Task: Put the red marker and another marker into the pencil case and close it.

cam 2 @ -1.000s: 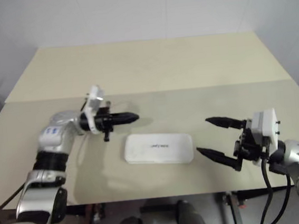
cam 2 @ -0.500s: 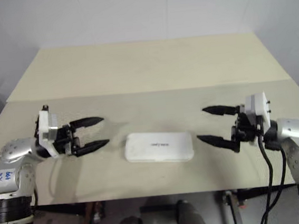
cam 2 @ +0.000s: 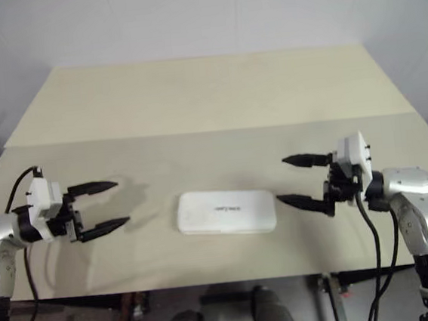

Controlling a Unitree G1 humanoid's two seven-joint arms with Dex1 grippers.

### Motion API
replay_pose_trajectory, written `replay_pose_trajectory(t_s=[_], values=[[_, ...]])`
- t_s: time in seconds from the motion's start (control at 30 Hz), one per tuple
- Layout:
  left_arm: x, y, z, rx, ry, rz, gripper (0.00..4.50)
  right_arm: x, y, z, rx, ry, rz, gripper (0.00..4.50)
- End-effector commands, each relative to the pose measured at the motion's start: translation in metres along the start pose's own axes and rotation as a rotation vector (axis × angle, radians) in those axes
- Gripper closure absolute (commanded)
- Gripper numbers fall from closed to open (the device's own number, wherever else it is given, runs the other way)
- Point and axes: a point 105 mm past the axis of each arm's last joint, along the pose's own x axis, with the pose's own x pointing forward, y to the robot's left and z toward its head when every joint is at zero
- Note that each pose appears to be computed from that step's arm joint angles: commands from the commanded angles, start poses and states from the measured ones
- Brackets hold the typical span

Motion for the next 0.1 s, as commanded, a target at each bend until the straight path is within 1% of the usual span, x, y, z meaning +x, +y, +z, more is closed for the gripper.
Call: replay_pose_trajectory(t_s=[0.03, 0.1], values=[[-0.0024, 0.0095, 0.0034, 0.057, 0.027, 0.032, 0.01, 0.0029, 0.0035, 0.0135, -0.064, -0.044, -0.011, 0.0], [0.0017, 0.0103, 0.006, 0.059, 0.018, 0.018, 0.01, 0.0032, 0.0057, 0.014, -0.065, -0.052, -0.017, 0.0]])
